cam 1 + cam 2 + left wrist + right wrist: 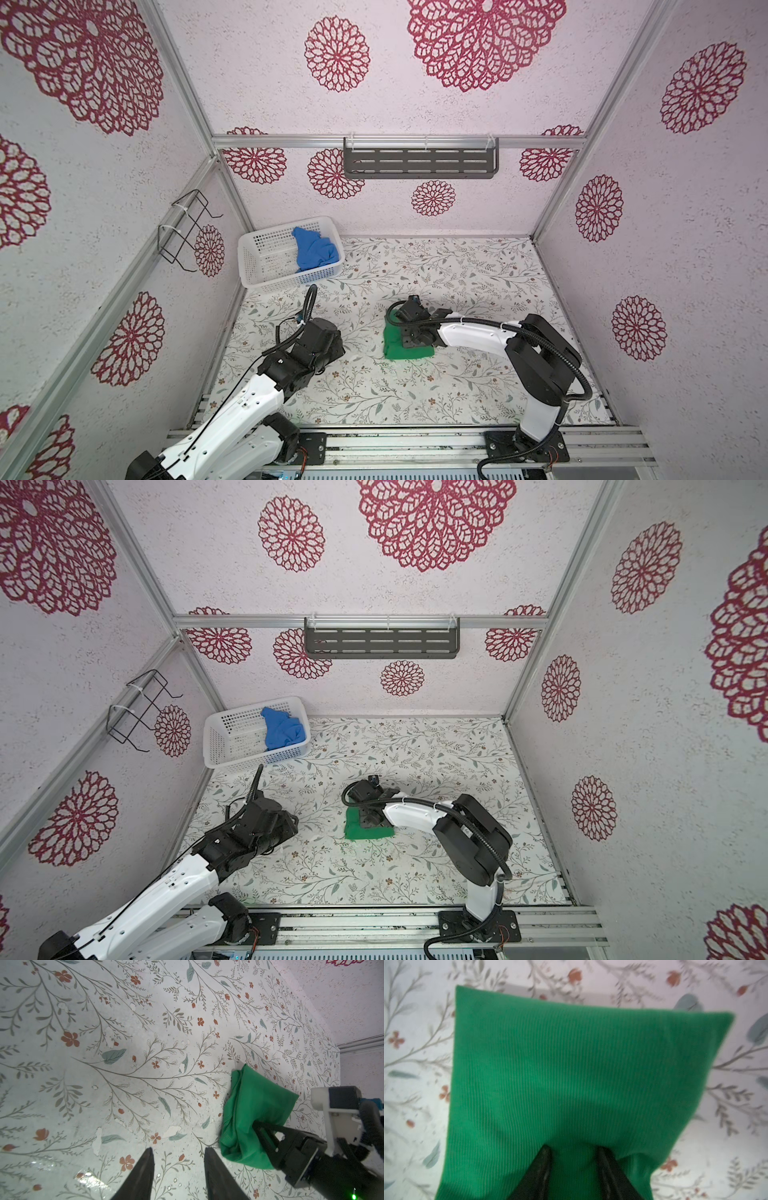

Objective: Fold and stack the tank tops
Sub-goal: 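Carry the folded green tank top farther from the robot with the right gripper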

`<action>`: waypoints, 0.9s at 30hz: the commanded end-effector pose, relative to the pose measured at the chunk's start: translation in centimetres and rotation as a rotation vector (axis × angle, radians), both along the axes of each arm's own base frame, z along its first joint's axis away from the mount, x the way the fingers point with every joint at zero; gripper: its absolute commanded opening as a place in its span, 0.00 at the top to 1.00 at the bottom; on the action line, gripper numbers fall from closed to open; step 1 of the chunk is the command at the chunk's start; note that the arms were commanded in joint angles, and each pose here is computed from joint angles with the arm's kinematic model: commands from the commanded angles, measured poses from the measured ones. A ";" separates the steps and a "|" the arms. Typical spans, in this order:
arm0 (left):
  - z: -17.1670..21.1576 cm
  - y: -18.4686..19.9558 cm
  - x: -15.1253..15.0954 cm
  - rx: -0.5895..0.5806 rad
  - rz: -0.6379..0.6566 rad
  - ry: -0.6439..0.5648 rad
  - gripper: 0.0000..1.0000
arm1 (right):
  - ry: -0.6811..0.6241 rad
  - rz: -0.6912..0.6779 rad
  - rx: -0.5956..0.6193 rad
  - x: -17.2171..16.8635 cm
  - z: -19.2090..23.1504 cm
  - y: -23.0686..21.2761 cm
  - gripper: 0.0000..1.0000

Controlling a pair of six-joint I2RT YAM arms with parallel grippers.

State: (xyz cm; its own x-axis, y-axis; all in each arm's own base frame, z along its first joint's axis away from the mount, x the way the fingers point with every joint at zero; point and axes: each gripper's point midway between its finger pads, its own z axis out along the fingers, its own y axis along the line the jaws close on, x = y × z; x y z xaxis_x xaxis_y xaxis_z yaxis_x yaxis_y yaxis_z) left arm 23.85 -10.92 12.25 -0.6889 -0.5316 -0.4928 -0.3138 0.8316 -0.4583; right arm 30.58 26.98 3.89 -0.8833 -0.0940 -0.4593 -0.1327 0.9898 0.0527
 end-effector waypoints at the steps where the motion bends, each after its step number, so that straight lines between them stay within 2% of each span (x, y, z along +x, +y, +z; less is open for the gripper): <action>1: -0.1 1.2 -0.6 0.025 0.023 0.001 0.56 | -0.030 -0.022 -0.201 2.7 -1.3 -5.8 0.59; 6: 0.4 2.2 -1.0 0.036 0.045 -0.012 0.56 | -0.038 -0.002 -0.279 6.9 -0.8 -10.7 0.60; 16: 1.1 3.8 -2.1 0.048 0.080 -0.034 0.56 | 0.013 -0.110 -0.384 14.8 -1.6 -26.1 0.67; 22: 1.4 4.3 -2.3 0.054 0.086 -0.037 0.56 | 0.016 -0.155 -0.300 19.1 -2.1 -32.5 0.67; 27: 2.2 4.8 -2.6 0.062 0.094 -0.043 0.56 | 0.008 -0.161 -0.311 21.5 -1.2 -36.1 0.67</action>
